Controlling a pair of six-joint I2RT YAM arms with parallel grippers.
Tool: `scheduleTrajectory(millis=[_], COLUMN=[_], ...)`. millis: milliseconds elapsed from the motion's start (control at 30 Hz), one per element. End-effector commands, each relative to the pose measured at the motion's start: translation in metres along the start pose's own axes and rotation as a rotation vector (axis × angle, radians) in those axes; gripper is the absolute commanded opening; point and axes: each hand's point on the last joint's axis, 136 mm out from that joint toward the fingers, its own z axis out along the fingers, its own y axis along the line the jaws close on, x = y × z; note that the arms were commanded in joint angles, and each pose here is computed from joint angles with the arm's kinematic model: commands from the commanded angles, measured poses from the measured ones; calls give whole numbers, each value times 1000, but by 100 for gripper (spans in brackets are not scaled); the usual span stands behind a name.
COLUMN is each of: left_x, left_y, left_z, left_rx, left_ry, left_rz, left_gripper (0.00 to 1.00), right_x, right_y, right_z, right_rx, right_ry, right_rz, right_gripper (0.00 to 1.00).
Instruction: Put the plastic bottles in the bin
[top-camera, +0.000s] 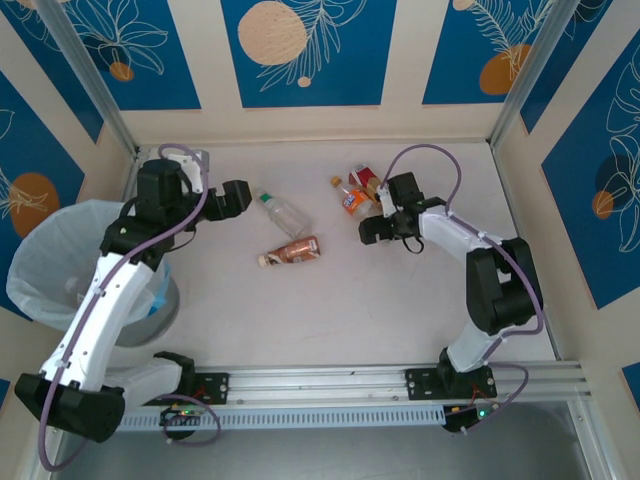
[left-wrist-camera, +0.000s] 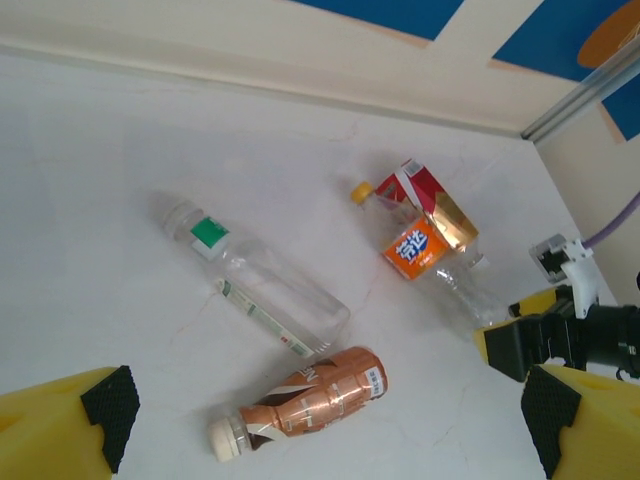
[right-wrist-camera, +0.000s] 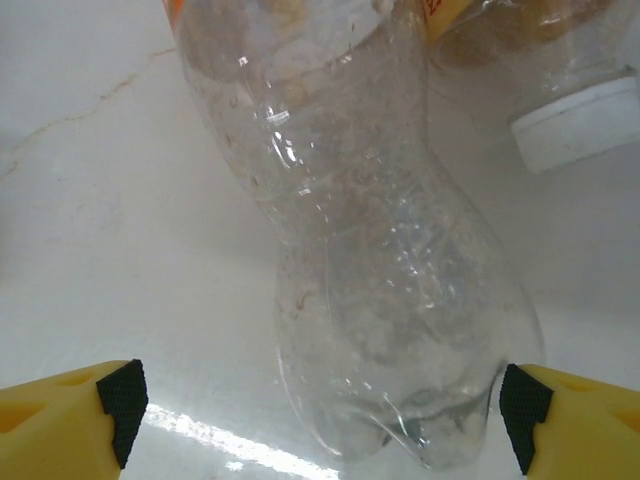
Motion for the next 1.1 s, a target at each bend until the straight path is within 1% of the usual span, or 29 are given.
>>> scheduleTrajectory(millis=[0,200,300,533,767,833,933,967,1067], left_x=[-18,-18,-16,-14,-8,-5,-2,-2,-3], left_y=[-16,-1,-1,-4,7,7,2,2,10], left_z=[-7,-6,-3,4,12,13,14,14,15], left_rx=[48,-47,-45,-22,-71,-66,-17,-12,-55], left_ry=[-51,-42,-20,-5,22,22,4,-5,-17], left_rz=[48,-10,-18,5,16,20,27,17,-47], left_gripper=[99,99,99,99,99,99,99,99,99], right_x=[-1,-3,-6,-19,-24,-20,-17,-16,-16], right_y=[-3,-6,-8,-2,-1,-2,-5,-5,-2], right_z=[3,19,25,40,56,60,64,65,63], right_rx=[9,44,61,43,51,66,96,103,92], right_ry=[51,104,111,106,117,132,150,152,151], right_rz=[-27,-39,-47,-66,-54,-60,-68,-71,-71], right_gripper=[93,93,94,94,90,86,81,78,71])
